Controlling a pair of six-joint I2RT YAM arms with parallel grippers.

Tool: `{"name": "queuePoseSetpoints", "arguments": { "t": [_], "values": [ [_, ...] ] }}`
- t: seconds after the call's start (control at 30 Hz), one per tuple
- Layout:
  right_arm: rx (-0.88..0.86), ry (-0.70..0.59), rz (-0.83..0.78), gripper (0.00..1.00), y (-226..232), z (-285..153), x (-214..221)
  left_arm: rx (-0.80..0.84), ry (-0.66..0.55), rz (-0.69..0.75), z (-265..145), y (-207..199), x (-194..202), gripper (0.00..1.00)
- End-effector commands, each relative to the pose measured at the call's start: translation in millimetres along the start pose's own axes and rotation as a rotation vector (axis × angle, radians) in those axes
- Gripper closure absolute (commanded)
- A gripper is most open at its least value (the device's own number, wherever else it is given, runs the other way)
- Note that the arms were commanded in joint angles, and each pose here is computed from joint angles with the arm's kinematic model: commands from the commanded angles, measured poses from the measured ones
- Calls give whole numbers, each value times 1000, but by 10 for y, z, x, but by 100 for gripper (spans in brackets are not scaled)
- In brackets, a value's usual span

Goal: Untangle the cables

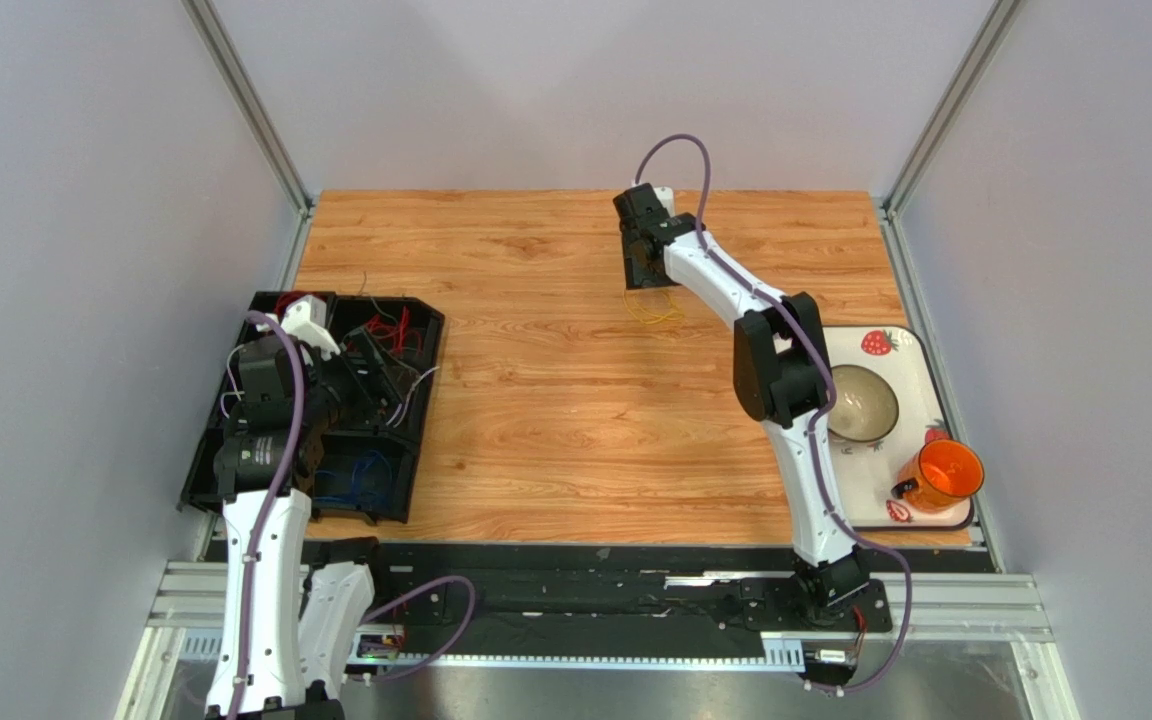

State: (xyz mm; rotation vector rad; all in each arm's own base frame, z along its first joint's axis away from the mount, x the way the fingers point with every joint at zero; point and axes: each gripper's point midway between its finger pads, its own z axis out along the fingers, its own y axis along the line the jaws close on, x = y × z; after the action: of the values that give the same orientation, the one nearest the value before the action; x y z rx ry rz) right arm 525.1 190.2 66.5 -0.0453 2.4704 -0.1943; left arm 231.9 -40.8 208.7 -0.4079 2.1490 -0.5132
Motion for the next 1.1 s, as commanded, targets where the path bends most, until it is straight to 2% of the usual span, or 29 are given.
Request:
{"name": "queuePoseSetpoints", "arguments": {
  "t": [0.0,0.1,0.2,0.37,0.47,0.53,0.6,0.73,0.87,0.97,1.0,1.07],
  "values": [
    [23,-43,12,43,-72,15,-193,7,-27,29,2,-16,-75,14],
    [26,-41,18,47,-90,56,-197,6,-25,28,2,-15,-71,14],
    [13,-33,21,57,-77,85,-191,8,-28,28,6,-17,-80,14],
    [-19,-21,30,61,-12,100,-159,7,-23,29,12,-15,-72,14],
    [-24,-7,31,72,6,130,-111,6,-27,30,6,-12,-78,14],
    [-28,-1,36,90,5,126,-96,4,-28,30,6,-10,-79,14],
    [-47,9,43,100,22,105,-96,4,-27,28,9,-9,-78,14],
    [-92,1,57,100,57,-78,-171,3,-25,29,12,-5,-73,15],
    [-167,-68,91,100,73,-544,-498,2,-26,29,12,-3,-74,15],
    [-285,-194,144,100,114,-1267,-940,3,-23,30,12,-7,-68,15],
    [-360,-279,168,100,103,-1693,-1158,1,-24,27,15,-2,-73,15],
    [-440,-384,176,100,132,-2149,-1339,0,-26,28,12,-1,-75,15]
  ]
}}
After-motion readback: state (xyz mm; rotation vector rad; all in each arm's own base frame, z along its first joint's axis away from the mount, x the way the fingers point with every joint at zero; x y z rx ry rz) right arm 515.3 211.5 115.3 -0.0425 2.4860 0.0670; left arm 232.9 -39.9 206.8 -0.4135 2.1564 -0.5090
